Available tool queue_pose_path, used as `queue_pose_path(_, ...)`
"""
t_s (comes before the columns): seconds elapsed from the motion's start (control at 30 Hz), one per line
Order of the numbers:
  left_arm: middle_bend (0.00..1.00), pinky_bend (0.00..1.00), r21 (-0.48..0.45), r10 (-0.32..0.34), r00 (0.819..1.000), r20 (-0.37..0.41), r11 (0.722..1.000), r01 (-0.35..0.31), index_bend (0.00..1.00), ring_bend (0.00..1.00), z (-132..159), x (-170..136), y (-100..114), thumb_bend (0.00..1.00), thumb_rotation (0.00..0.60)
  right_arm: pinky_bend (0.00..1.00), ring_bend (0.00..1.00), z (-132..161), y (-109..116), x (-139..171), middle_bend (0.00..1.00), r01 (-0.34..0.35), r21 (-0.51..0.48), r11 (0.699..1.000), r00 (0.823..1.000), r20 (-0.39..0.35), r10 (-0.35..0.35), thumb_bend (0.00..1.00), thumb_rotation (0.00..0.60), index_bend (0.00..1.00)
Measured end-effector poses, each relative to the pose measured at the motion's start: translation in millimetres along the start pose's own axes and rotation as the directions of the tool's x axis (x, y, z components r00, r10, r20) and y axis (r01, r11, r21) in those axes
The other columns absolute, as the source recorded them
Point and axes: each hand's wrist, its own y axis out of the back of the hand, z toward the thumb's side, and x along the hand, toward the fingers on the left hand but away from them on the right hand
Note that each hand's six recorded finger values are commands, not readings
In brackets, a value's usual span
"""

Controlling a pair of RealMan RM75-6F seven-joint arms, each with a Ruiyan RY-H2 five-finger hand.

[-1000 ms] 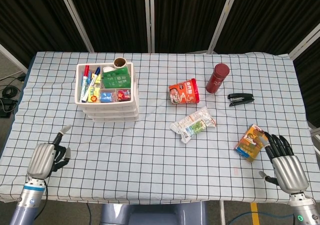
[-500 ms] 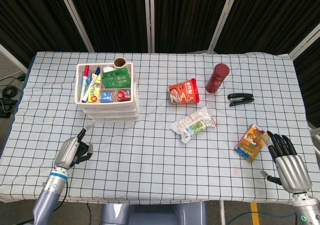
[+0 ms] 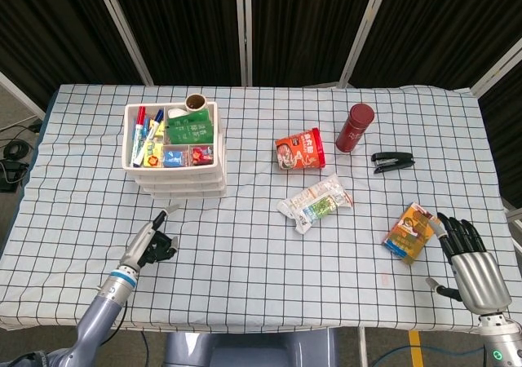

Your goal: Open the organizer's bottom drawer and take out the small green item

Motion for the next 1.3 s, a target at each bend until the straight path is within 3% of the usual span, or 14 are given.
queue_pose_path(0.23,1.0,0.85,-0.137,-0.038,0.999,-0.028,0.99,0.033,0.06,0.98,0,14,-10,0.65,0.6,0.0,0.0,0,1,0,0.0,-0.001,-0.007,1.0,1.0,-0.001,0.001,0.0,0.6,0.0)
queue_pose_path(0.57,1.0,0.84,-0.246,-0.072,0.994,-0.077,0.968,0.051,0.04,0.98,-5,25,-15,0.66,0.6,0.0,0.0,-1,2,0,0.0,0.002,-0.015,1.0,1.0,-0.001,-0.002,0.0,0.6,0.0)
queue_pose_path(0.9,1.0,0.85,-0.388,-0.111,0.988,-0.106,0.92,0.062,0.03,0.98,-1,31,-19,0.65,0.6,0.0,0.0,-1,2,0,0.0,0.001,-0.015,1.0,1.0,-0.001,-0.001,0.0,0.6,0.0)
queue_pose_path(1.3,1.0,0.85,-0.491,-0.161,0.975,-0.152,0.869,0.067,0.03,0.98,-1,41,-22,0.66,0.6,0.0,0.0,-1,2,0,0.0,0.002,-0.015,1.0,1.0,0.001,-0.002,0.0,0.6,0.0)
